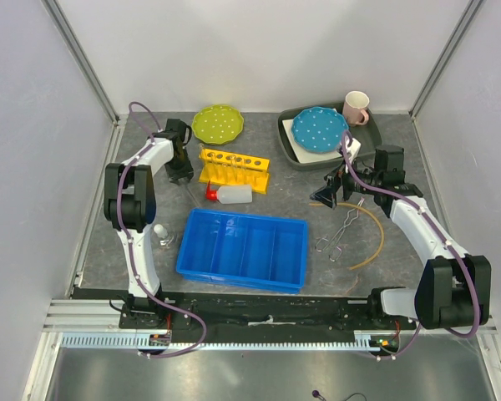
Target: Organize the chemistry lab equipment
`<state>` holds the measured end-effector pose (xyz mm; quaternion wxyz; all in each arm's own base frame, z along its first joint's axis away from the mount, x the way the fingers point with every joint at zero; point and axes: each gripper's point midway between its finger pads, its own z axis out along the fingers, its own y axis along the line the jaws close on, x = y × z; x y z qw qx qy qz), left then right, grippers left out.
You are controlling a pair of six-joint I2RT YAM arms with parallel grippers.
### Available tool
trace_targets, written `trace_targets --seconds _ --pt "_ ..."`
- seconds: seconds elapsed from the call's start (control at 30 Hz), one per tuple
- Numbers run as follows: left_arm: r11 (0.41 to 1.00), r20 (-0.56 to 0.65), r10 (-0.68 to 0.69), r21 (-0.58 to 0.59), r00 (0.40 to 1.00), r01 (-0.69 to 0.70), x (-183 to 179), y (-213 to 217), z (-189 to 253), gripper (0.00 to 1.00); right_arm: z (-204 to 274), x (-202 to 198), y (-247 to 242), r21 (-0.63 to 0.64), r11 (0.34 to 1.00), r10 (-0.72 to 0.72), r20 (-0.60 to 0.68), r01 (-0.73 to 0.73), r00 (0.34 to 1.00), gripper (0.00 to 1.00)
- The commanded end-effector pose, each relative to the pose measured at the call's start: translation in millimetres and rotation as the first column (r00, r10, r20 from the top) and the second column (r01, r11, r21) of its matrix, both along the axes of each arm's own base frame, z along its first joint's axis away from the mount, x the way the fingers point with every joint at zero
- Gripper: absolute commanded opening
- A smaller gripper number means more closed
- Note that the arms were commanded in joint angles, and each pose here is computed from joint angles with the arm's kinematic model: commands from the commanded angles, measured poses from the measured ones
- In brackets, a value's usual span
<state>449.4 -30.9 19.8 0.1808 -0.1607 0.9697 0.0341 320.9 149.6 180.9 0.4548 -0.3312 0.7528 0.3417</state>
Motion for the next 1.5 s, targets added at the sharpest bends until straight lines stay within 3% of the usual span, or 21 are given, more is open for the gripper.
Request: trace_targets --seconds 0.0,0.17,0.47,0.93,1.1,1.27,1.47 --pt "0.999 -0.027 -0.046 0.025 0.999 0.046 -3.5 2.5 -5.7 0.47 15.1 3.9 0.5 0.023 0.999 0.025 0.052 -0.026 0.998 0.98" --pt "0.999 -0.024 -0.053 0.000 0.998 0.053 -2.2 -1.6 -7.0 0.47 16.3 4.9 -2.6 0.030 0.999 0.017 0.049 -0.019 0.999 0.98" --pt "0.998 0.017 -0.057 -0.005 0.998 0.057 6.9 -3.1 0.9 0.25 18.2 5.4 -5.7 0.038 0.999 0.013 0.050 -0.014 0.999 0.98" --pt "0.993 0.293 -0.117 0.046 0.949 0.108 27.6 15.6 86.6 0.15 18.2 4.8 -7.7 0.046 0.999 0.013 0.042 -0.015 0.999 0.98" --pt "0.990 0.413 -0.140 0.059 0.900 0.127 12.2 17.3 132.7 0.15 17.3 3.1 -7.3 0.046 0.999 0.024 0.042 -0.026 0.999 0.98" --pt "0.977 0.531 -0.179 -0.004 0.829 0.213 -17.4 -2.5 165.0 0.14 16.2 -3.5 -4.2 0.047 0.997 0.065 0.050 -0.067 0.997 0.98" --pt "0.915 0.700 -0.251 -0.054 0.668 0.400 -63.5 -37.3 222.7 0.14 21.7 -10.7 -0.6 0.060 0.992 0.111 0.031 -0.112 0.993 0.98"
